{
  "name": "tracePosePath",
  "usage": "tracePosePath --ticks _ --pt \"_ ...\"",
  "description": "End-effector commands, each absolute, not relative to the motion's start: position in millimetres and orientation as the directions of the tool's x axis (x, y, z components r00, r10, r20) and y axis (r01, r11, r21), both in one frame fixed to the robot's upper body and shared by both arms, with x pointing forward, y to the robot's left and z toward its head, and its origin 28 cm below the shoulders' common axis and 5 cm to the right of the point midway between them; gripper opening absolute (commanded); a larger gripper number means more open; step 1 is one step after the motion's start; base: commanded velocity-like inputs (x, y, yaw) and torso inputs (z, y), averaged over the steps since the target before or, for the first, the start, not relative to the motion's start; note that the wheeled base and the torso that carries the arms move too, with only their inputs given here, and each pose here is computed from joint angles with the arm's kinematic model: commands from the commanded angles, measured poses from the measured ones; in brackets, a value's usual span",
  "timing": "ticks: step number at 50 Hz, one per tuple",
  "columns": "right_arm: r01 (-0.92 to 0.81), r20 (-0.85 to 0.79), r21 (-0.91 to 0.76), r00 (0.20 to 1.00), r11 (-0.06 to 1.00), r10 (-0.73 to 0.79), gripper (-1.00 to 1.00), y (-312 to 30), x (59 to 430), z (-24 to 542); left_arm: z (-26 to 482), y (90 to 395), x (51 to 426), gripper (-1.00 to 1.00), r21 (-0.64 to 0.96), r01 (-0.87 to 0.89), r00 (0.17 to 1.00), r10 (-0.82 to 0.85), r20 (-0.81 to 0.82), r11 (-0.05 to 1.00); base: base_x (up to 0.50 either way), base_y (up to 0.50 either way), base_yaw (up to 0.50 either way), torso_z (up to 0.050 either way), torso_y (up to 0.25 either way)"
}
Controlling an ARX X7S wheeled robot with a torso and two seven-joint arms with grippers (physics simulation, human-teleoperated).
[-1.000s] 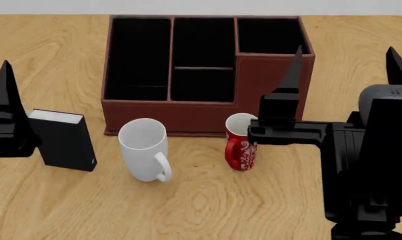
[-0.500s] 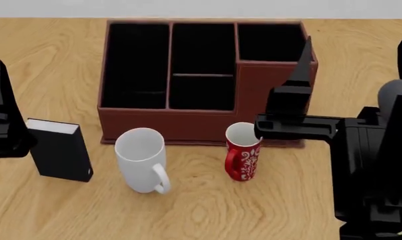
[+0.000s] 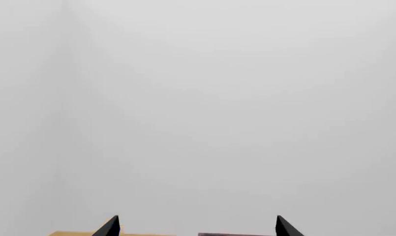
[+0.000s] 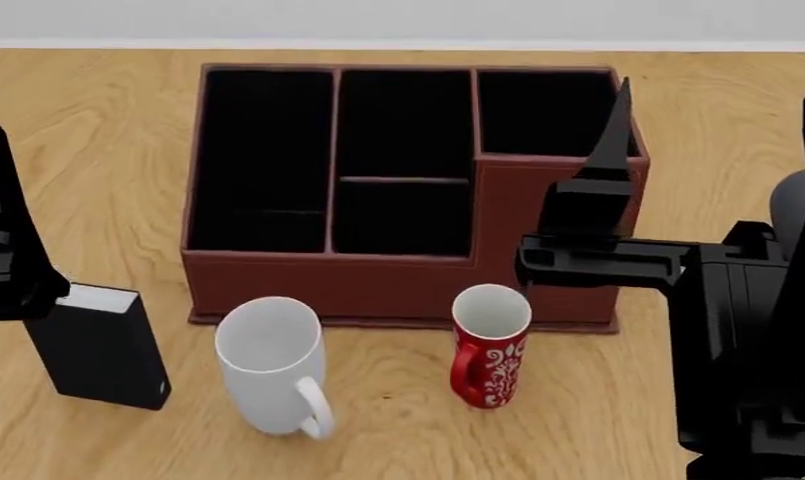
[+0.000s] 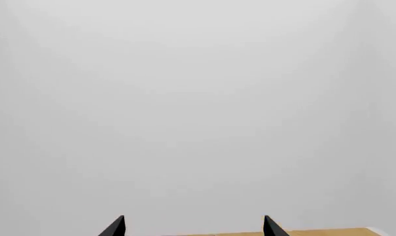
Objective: Pick up the white mug and place it to the right of the caddy.
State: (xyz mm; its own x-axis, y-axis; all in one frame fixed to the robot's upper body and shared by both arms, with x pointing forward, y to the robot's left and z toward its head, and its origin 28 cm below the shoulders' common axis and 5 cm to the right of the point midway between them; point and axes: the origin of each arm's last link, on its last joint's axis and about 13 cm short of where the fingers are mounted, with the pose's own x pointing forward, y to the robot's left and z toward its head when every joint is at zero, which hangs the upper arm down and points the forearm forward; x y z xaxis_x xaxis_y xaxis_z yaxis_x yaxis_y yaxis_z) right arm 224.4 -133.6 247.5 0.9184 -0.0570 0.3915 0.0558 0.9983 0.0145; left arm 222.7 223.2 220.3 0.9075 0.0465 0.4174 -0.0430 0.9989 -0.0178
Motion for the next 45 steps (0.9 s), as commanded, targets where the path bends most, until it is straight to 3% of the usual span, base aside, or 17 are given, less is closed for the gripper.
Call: tracePosePath --ticks 1,45 --pt "0.054 0.392 0.017 0.918 0.998 -0.056 1.0 -133.7 224.3 247.8 220.7 223.1 221.9 1.0 -0.017 -0.04 0.907 0.044 0.419 0.999 0.18 0.0 0.0 0.0 0.0" --pt "0.062 0.388 0.022 0.919 0.998 -0.066 1.0 -135.9 225.2 244.2 215.8 221.4 224.7 1.0 -0.016 -0.028 0.909 0.032 0.415 0.999 0.18 0.0 0.0 0.0 0.0"
